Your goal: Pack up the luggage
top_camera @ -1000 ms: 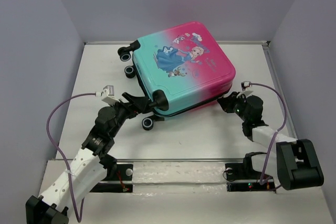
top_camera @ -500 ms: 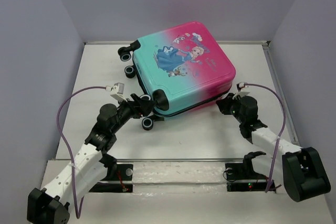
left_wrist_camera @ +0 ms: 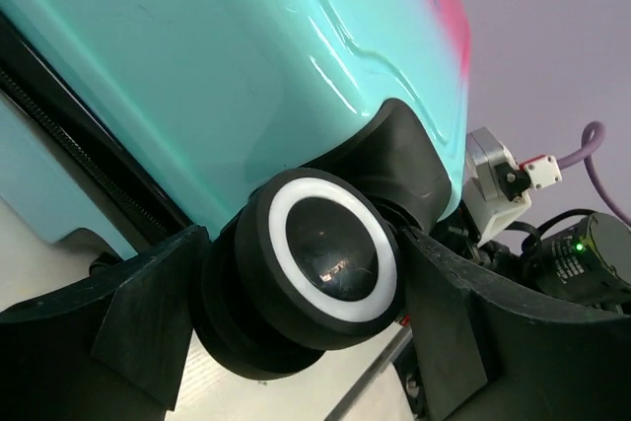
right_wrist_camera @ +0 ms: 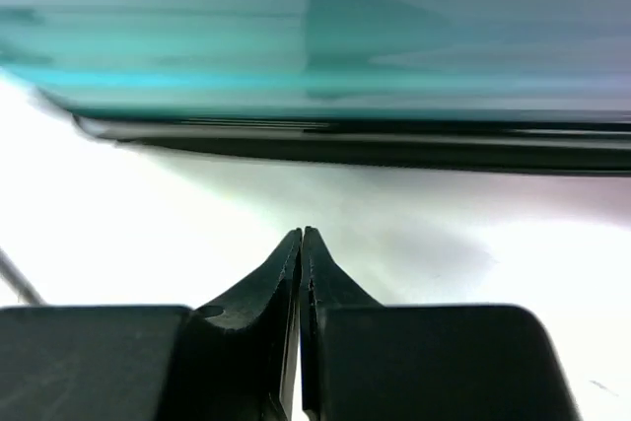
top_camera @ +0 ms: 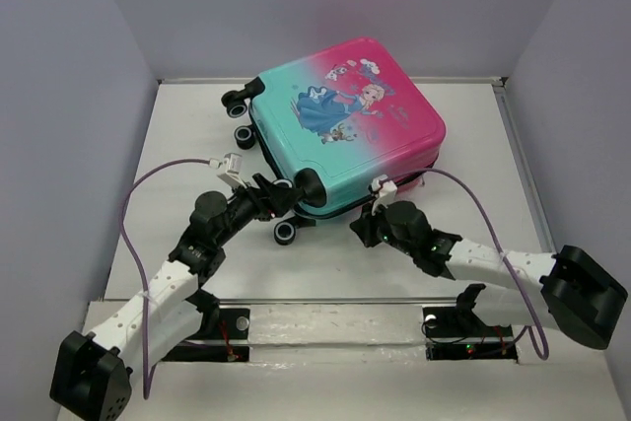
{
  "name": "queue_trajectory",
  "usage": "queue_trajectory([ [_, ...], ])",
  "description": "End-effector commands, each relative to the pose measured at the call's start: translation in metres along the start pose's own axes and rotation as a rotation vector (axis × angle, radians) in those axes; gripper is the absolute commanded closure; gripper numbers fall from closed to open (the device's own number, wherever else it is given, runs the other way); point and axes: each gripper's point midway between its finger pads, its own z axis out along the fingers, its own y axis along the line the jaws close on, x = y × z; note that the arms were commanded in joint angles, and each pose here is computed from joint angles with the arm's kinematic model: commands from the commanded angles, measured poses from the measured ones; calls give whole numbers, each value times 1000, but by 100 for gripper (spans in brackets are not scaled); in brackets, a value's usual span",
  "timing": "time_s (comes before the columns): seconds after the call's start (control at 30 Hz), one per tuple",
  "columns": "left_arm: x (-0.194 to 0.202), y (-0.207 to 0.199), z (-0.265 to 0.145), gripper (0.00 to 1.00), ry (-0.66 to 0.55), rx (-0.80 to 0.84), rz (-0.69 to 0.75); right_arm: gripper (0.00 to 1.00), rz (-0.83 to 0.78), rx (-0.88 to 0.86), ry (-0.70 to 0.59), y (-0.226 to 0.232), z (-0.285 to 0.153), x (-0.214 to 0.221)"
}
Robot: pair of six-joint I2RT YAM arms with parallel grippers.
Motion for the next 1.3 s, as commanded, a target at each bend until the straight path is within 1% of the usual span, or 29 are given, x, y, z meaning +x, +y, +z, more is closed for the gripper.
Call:
queue_trajectory([
  [0.0, -40, -39, -5, 94, -130, 82, 20, 93, 17, 9, -9, -5, -10, -1],
  [0.03, -41, -35, -7, 94, -137, 53, 14, 93, 27, 3, -8, -9, -12, -1],
  [0.07, -47, -36, -10, 94, -163, 43, 15, 93, 58, 40, -30, -25, -15, -5],
  [0.1, -52, -26, -12, 94, -186, -14, 9, 93, 84, 67, -45, -35, -17, -8],
  [0.2, -62, -24, -19, 94, -231, -43, 12, 93, 161, 85, -89, -54, -27, -19],
  [0.27, -65, -22, -21, 94, -234, -68, 22, 93, 188, 169, -94, -72, -35, -21],
  [0.3, -64, -20, -22, 94, -227, -79, 28, 93, 192, 221, -135, -83, -41, -34],
  [0.43, -65, -20, -24, 94, -217, -91, 47, 93, 233, 293, -145, -108, -51, -44],
  [0.5, -65, -18, -26, 94, -216, -108, 53, 93, 311, 373, -179, -137, -58, -51],
  [0.53, -65, -16, -27, 94, -216, -115, 55, 92, 311, 371, -178, -136, -58, -51],
  [0.57, -66, -16, -28, 94, -219, -116, 57, 88, 334, 407, -196, -149, -62, -54],
  [0.6, -65, -14, -29, 94, -215, -125, 63, 71, 339, 416, -203, -155, -63, -57],
  [0.63, -65, -14, -28, 94, -215, -129, 64, 64, 335, 383, -194, -153, -60, -59],
  [0.67, -67, -14, -28, 94, -217, -129, 66, 57, 314, 389, -207, -161, -59, -68],
  [0.7, -67, -14, -28, 94, -216, -130, 66, 53, 298, 376, -214, -162, -58, -72],
  [0.73, -68, -15, -28, 94, -219, -125, 65, 51, 293, 372, -225, -164, -57, -76],
  [0.8, -69, -14, -26, 94, -222, -126, 57, 51, 235, 298, -258, -162, -53, -90],
  [0.83, -69, -16, -25, 94, -224, -117, 57, 50, 218, 239, -259, -152, -49, -93],
  [0.9, -69, -15, -23, 94, -219, -120, 55, 50, 181, 189, -247, -149, -42, -97],
  [0.97, -67, -12, -22, 94, -218, -121, 53, 50, 156, 180, -256, -151, -37, -102],
  [1.0, -67, -11, -22, 94, -215, -122, 53, 50, 159, 185, -245, -154, -32, -99],
  [1.2, -67, -9, -24, 94, -212, -134, 60, 51, 204, 221, -320, -182, -30, -116],
  [1.27, -71, -10, -26, 94, -223, -137, 64, 52, 200, 198, -316, -183, -27, -117],
])
